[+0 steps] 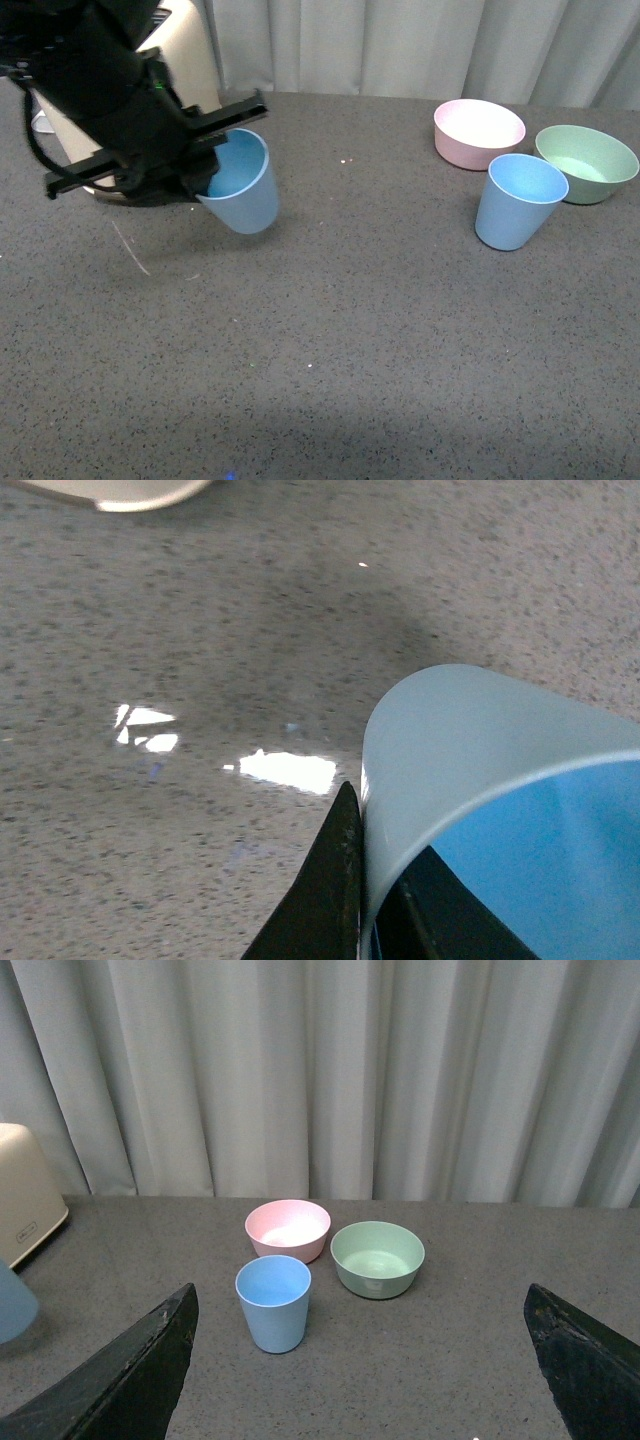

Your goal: Stack blue cups with both arms

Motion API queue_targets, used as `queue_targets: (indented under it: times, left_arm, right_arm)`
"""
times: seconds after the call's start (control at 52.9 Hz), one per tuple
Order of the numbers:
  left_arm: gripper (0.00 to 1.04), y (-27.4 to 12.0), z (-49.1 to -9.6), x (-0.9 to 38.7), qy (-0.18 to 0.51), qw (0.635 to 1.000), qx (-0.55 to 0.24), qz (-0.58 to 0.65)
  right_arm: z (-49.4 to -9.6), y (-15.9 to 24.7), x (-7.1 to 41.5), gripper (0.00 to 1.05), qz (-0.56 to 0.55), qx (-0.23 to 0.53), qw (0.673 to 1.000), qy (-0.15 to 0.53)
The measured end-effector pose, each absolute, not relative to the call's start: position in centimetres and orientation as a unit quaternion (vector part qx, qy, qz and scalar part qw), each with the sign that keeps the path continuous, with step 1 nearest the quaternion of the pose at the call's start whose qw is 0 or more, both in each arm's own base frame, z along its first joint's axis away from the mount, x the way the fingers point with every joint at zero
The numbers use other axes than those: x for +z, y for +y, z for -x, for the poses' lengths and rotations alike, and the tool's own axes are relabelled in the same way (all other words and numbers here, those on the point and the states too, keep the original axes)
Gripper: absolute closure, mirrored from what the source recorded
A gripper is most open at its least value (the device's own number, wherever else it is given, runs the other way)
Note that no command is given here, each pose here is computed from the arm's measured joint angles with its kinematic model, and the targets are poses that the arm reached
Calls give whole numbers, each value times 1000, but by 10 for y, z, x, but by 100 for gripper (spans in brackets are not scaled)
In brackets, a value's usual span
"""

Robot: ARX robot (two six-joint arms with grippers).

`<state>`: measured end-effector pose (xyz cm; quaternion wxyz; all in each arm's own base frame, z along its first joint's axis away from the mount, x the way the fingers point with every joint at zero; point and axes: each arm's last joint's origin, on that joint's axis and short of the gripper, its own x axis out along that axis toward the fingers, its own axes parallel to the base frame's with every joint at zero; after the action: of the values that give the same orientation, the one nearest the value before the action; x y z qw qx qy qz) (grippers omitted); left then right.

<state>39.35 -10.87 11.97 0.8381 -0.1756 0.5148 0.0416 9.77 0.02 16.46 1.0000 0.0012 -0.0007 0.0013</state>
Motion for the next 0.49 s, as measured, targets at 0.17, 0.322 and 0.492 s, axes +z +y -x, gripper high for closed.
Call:
queue_targets:
  times: [0.17,0.322,0.492]
  left_arm:
    - [101,-143,-404,110,539,829,23,148]
    - [101,-160,-412,102,557,820,16,131]
    - [101,-171,-423,102,567,815,11,119]
  right_arm:
    - [-98,0,165,10,-1,1,1000,-1]
    - [-98,0,165,10,-1,1,1000,-1]
    - [-98,0,165,10,-1,2,1000,-1]
